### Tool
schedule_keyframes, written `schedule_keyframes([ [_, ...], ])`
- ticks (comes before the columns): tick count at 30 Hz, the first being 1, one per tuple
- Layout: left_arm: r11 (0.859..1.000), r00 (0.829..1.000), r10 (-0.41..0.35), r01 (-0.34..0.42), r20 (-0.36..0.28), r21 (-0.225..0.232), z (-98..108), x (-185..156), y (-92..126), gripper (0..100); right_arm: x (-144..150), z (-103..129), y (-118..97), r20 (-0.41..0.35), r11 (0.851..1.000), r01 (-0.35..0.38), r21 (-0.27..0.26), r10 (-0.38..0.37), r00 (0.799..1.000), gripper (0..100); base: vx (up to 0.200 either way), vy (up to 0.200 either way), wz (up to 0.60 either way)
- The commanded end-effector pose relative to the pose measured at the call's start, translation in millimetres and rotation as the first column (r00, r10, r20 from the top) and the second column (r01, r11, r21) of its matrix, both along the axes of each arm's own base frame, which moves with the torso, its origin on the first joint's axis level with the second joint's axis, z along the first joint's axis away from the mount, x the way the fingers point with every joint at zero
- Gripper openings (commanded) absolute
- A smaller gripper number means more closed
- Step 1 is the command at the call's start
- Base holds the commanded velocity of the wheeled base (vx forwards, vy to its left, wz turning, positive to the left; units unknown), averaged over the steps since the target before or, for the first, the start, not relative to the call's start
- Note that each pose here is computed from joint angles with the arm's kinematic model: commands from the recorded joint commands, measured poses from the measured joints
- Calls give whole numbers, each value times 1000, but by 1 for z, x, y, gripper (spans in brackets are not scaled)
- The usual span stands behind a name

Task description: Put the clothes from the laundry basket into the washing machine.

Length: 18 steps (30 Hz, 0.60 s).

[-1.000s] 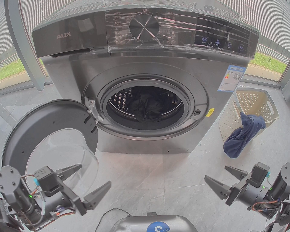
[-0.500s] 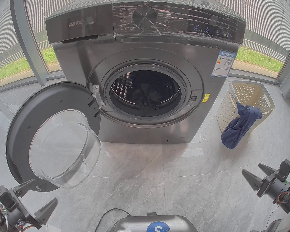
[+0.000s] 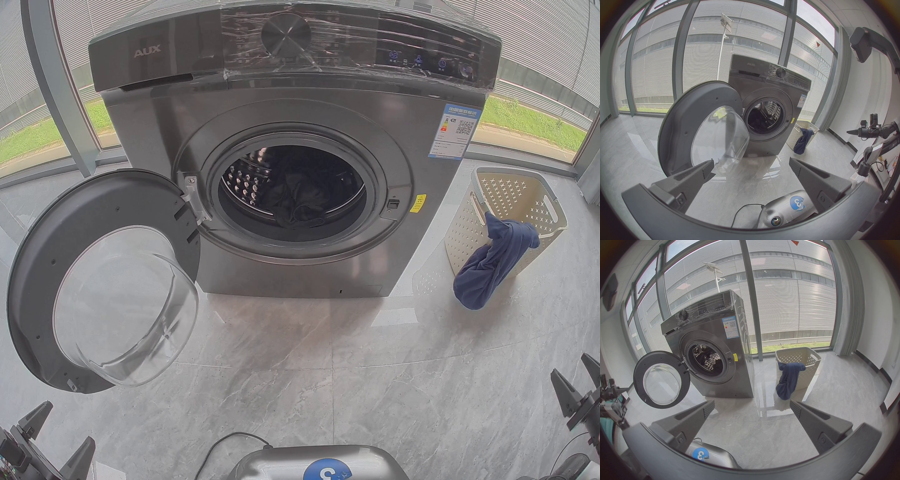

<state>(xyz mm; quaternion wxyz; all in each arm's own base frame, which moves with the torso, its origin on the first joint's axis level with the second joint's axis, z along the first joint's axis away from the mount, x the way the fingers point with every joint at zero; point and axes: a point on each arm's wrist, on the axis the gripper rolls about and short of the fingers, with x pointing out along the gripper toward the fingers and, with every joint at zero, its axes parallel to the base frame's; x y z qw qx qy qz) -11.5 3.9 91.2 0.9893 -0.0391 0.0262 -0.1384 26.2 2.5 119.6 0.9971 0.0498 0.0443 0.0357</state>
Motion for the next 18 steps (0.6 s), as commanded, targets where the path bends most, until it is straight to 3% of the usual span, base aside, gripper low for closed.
schedule_keyframes([
  [1, 1000, 999, 23, -23, 27, 13, -8, -5, 1, 100, -28, -14, -4, 116, 999, 50, -20, -48, 992, 100, 0, -200, 0],
  [4, 993, 995, 98, -99, 14, 71, -10, -4, 0, 100, -29, -15, -4, 118, 997, 77, -31, -72, 990, 100, 0, -200, 0],
  [6, 988, 991, 131, -132, 16, 85, -10, -4, -1, 100, -30, -15, -4, 120, 996, 84, -32, -80, 990, 100, 0, -200, 0],
  [7, 979, 984, 175, -176, 19, 103, -10, -4, -2, 100, -31, -17, -4, 119, 996, 87, -31, -83, 989, 100, 0, 0, 0],
  [11, 968, 974, 227, -228, 20, 106, -11, -5, -3, 100, -40, -31, -3, 94, 995, 87, -39, -83, 992, 100, 0, 0, 0],
  [13, 956, 961, 272, -276, 54, 96, -15, -10, -4, 100, -49, -39, -3, 117, 996, 78, -44, -73, 990, 100, 0, 0, 0],
  [18, 959, 963, 265, -268, 49, 89, -15, -10, -4, 100, -49, -38, -3, 146, 996, 80, -45, -73, 987, 100, 0, 0, 0],
])
